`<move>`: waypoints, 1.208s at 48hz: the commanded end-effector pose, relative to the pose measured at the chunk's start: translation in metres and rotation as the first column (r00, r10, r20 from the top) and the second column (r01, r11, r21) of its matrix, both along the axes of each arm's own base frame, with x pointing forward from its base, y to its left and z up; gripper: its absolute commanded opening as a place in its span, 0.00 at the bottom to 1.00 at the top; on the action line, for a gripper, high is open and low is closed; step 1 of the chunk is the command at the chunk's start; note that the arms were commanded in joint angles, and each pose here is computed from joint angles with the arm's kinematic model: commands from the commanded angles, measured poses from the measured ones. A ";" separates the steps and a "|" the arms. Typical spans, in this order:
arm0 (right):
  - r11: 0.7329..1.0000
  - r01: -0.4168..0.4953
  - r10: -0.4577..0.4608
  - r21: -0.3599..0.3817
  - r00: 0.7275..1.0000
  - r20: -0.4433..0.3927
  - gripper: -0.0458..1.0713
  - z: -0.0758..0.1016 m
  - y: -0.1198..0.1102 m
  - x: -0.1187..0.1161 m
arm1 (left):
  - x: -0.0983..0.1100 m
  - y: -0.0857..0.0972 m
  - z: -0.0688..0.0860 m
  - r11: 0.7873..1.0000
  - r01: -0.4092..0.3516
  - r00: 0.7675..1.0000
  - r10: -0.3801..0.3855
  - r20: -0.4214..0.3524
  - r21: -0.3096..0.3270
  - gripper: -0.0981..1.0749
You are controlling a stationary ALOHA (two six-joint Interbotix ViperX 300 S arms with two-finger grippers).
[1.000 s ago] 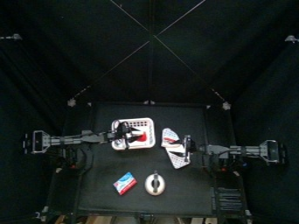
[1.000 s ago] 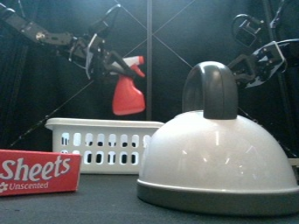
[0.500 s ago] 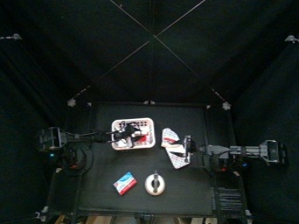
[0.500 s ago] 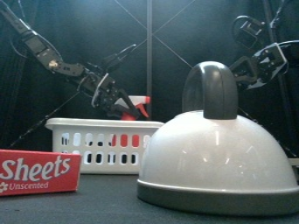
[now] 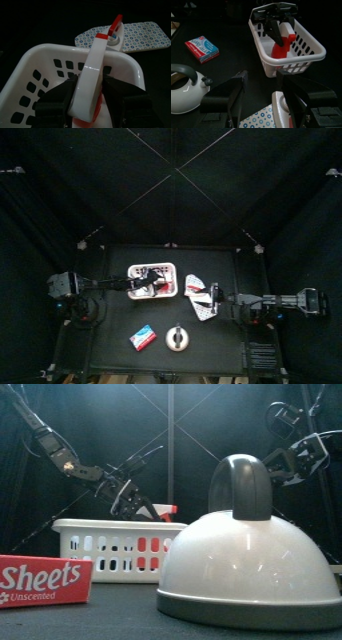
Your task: Place spray bottle in basket
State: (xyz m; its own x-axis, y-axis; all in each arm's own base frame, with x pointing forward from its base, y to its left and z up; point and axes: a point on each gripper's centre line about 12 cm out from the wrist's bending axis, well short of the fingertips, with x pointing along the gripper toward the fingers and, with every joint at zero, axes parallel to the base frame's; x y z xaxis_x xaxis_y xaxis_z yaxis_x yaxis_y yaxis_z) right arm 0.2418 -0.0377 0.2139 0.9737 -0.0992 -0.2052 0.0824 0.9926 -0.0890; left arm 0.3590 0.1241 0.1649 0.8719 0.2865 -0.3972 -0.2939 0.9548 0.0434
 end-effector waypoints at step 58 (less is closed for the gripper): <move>1.000 0.002 -0.002 -0.001 1.000 0.020 0.80 0.006 -0.001 0.002 | -0.002 -0.005 0.052 0.998 0.012 0.988 -0.022 0.153 0.061 0.87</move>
State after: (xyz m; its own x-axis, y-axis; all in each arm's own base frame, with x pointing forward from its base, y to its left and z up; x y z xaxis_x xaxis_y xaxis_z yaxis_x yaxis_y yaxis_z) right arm 0.2418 -0.0377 0.2139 0.9737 -0.0992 -0.2052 0.0824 0.9926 -0.0890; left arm 0.3560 0.1204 0.1982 0.9120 0.2893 -0.2909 -0.2866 0.9566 0.0531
